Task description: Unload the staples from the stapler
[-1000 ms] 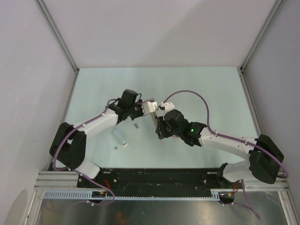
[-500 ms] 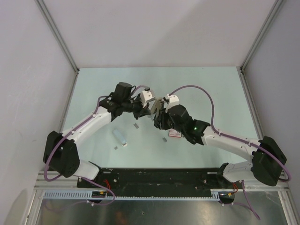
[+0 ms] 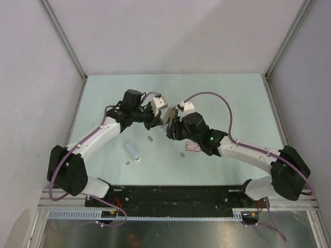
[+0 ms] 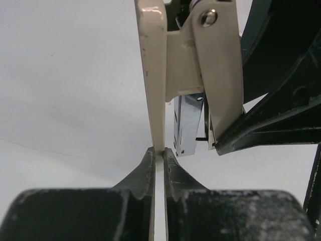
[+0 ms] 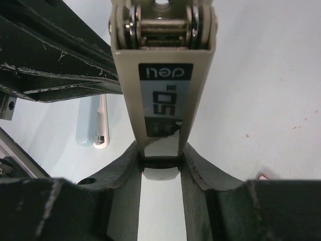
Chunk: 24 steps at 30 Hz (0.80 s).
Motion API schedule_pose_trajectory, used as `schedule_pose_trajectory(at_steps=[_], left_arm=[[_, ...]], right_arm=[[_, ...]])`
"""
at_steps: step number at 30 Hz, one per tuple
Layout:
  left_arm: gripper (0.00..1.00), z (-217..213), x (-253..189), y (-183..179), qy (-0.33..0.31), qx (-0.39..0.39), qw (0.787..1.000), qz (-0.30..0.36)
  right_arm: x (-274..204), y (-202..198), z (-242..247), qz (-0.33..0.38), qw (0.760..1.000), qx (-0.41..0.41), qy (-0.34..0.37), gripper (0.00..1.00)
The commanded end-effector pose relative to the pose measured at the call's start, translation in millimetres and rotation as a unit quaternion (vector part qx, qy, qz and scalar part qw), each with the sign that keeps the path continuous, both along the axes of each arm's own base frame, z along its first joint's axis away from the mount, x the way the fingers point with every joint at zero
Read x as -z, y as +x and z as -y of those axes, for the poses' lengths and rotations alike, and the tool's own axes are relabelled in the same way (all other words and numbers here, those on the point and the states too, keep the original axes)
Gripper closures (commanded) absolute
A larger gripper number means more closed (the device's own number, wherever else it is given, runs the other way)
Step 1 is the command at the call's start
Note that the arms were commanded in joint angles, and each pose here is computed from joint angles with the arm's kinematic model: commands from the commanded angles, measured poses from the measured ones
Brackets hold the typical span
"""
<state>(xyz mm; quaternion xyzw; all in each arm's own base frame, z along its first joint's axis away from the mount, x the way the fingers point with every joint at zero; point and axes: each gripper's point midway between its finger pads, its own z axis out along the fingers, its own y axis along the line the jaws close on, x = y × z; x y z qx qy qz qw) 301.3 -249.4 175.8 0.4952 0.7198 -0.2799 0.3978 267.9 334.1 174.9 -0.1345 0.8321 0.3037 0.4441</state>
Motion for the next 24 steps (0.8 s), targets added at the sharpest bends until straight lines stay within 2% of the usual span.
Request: schedule_pose_trajectory(at_steps=[1, 4, 12, 14, 17, 20, 22, 24], left_arm=[[1.00, 1, -20, 5, -0.026, 0.001, 0.999, 0.031], [0.96, 0, -20, 3, -0.031, -0.002, 0.999, 0.023], [0.94, -14, -28, 2, -0.053, -0.018, 0.998, 0.010], [0.90, -17, -25, -1, -0.056, -0.019, 0.998, 0.002], [0.69, -23, -27, -4, -0.061, -0.032, 0.998, -0.004], [0.39, -41, -47, 3, -0.083, -0.069, 0.994, -0.001], [0.27, -60, -64, 11, -0.103, -0.098, 0.990, 0.007], [0.21, -84, -80, 20, -0.120, -0.133, 0.984, 0.016]], right_arm=[[-53, 7, -28, 0.041, 0.996, -0.031, 0.072, 1.00], [-59, 14, -33, 0.046, 0.996, -0.034, 0.072, 1.00], [-63, 29, -39, 0.045, 0.996, -0.039, 0.065, 1.00], [-64, 34, -40, 0.047, 0.996, -0.038, 0.064, 1.00], [-65, 43, -44, 0.049, 0.997, -0.038, 0.055, 1.00], [-60, 59, -52, 0.045, 0.998, -0.036, 0.033, 1.00], [-46, 66, -54, 0.028, 0.999, -0.036, 0.003, 1.00], [-31, 75, -56, 0.010, 0.999, -0.033, -0.026, 1.00]])
